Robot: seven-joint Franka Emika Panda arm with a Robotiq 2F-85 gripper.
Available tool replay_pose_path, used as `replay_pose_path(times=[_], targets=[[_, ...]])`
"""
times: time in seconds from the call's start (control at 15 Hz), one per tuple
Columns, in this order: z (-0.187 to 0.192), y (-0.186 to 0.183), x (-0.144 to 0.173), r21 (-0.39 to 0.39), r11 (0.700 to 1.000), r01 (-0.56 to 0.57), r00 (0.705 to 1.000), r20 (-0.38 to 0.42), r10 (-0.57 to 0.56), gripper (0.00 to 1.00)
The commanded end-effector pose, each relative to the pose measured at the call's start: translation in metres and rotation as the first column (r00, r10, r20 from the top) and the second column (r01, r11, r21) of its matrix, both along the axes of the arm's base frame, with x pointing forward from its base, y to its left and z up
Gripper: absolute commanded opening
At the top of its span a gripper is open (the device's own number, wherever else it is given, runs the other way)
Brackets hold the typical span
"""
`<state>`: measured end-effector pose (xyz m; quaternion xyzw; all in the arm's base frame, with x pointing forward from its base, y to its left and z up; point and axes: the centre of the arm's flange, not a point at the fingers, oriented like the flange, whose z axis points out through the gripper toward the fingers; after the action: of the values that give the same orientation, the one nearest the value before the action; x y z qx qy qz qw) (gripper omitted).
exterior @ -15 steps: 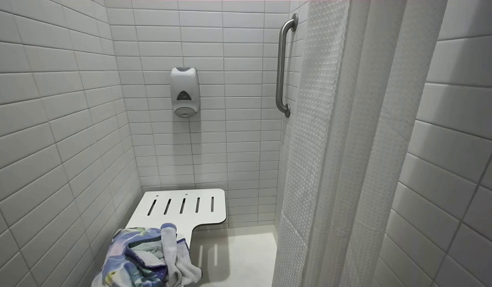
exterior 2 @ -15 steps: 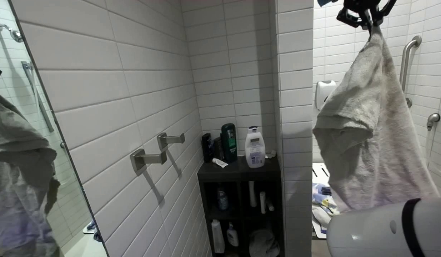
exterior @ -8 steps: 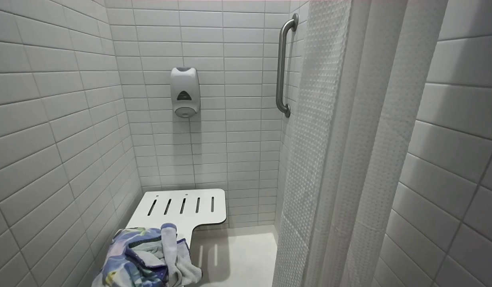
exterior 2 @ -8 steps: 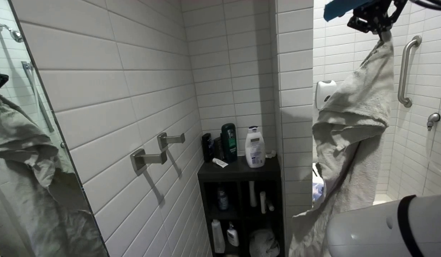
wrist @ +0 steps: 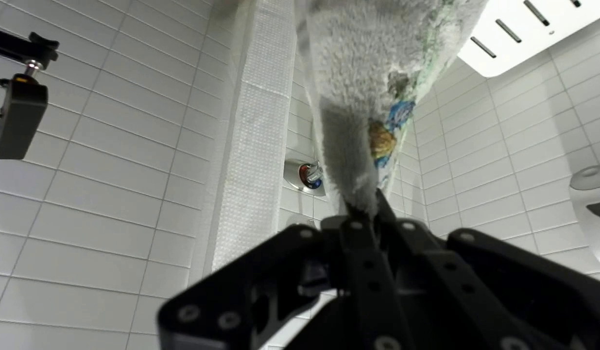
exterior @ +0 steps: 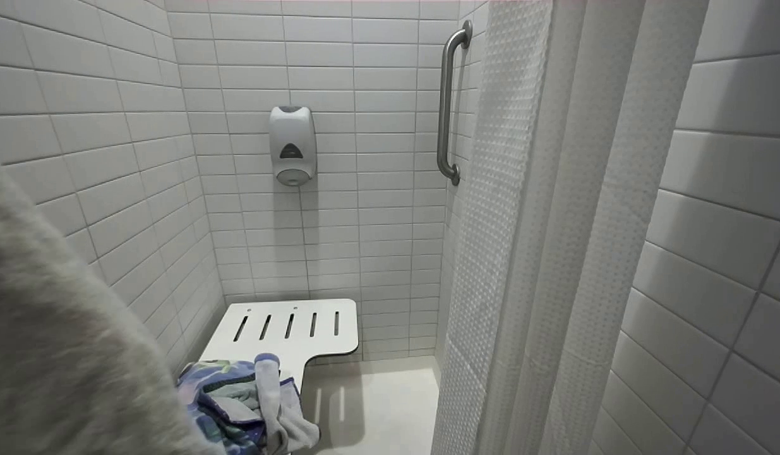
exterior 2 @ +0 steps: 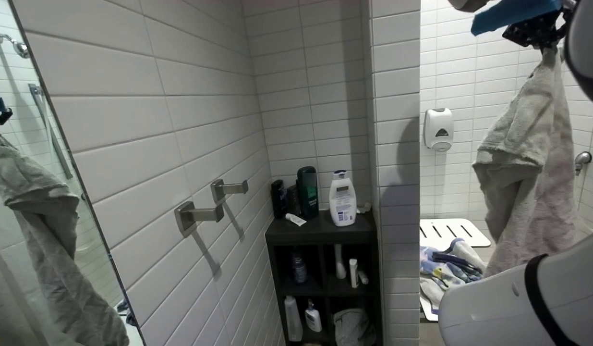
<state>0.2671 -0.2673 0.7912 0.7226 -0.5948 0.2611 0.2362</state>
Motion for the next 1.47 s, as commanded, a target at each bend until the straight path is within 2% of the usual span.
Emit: replay_pose_path(times=[0.0, 0.2, 0.4, 0.6, 0.73, 0.8, 0.87, 0.93, 1.07, 1.2, 1.27, 1.4], targets=[[0.012, -0.022, 0.015, 0.007, 1.0, 0.017, 0.996, 0.091, -0.017, 0.01], [0.019, -0.032, 0.03, 0.084, 0.996, -0.012, 0.979, 0.205, -0.005, 0.01], [0.03, -0.039, 0.054, 0.204, 0.975, -0.094, 0.941, 0.338, 0.02, 0.01], [0.047, -0.05, 0.073, 0.269, 0.945, -0.184, 0.878, 0.477, 0.035, 0.01], [0.062, -0.049, 0.077, 0.266, 0.932, -0.248, 0.822, 0.567, 0.057, 0.01], [0.068, -0.047, 0.078, 0.258, 0.93, -0.261, 0.803, 0.593, 0.061, 0.01], [0.039, -0.041, 0.071, 0.283, 0.934, -0.218, 0.848, 0.529, 0.038, 0.06], [0.045, -0.042, 0.073, 0.279, 0.932, -0.231, 0.834, 0.551, 0.042, 0.06], [0.051, -0.041, 0.074, 0.275, 0.931, -0.239, 0.824, 0.564, 0.045, 0.06], [0.053, -0.04, 0.074, 0.273, 0.931, -0.241, 0.823, 0.566, 0.048, 0.06], [0.052, -0.04, 0.074, 0.273, 0.931, -0.241, 0.823, 0.566, 0.047, 0.01], [0.033, -0.046, 0.082, 0.3, 0.925, -0.231, 0.835, 0.549, 0.031, 0.01]])
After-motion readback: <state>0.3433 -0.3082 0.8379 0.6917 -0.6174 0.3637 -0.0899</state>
